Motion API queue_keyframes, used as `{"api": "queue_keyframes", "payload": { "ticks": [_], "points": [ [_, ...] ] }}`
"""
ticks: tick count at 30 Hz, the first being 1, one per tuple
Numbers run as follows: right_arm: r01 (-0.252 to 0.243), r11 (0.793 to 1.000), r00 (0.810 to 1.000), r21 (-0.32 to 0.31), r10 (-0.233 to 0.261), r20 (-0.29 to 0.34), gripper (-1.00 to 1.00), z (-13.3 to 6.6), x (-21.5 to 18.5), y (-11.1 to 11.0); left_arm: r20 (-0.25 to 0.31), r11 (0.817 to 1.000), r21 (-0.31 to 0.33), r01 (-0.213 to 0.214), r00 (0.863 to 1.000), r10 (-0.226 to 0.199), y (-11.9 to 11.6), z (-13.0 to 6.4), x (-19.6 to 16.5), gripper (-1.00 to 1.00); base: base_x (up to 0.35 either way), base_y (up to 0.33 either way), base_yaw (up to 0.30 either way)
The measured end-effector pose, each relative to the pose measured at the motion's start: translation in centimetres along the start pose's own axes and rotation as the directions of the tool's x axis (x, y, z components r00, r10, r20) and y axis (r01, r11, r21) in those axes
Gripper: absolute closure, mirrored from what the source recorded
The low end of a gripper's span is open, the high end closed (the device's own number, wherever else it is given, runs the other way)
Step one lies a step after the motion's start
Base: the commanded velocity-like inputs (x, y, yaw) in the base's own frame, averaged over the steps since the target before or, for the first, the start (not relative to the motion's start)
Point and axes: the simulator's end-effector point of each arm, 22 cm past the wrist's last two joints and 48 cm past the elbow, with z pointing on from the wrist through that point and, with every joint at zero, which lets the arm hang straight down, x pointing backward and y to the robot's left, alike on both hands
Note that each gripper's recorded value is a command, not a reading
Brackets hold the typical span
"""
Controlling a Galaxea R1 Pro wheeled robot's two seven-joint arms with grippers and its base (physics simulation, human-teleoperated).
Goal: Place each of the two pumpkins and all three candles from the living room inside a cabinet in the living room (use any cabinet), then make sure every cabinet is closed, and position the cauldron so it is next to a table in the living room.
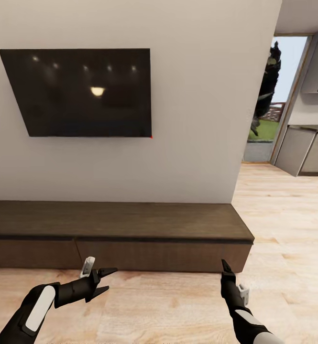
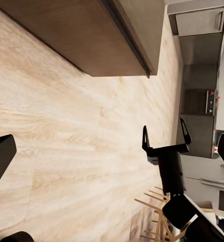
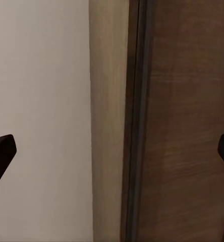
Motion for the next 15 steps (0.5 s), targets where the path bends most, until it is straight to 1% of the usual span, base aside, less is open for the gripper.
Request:
{"api": "queue_keyframes", "payload": {
  "ticks": [7, 15],
  "points": [
    [0.0, 1.0, 1.0, -0.019, 0.0, 0.0, -1.0, 0.2, 0.0, -1.1, 0.0, 1.0, 0.0, 0.0, 1.0, 0.0, 1.4, 0.4, 0.4, -1.0, 0.0, 0.0, 0.0],
    [0.001, 1.0, 1.0, -0.021, -0.001, -0.001, -1.0, 0.3, 0.1, -2.7, 0.002, 1.0, -0.001, -0.001, 1.0, 0.001, 3.0, 0.9, 0.8, -1.0, 0.0, 0.0, 0.0]
  ]
}}
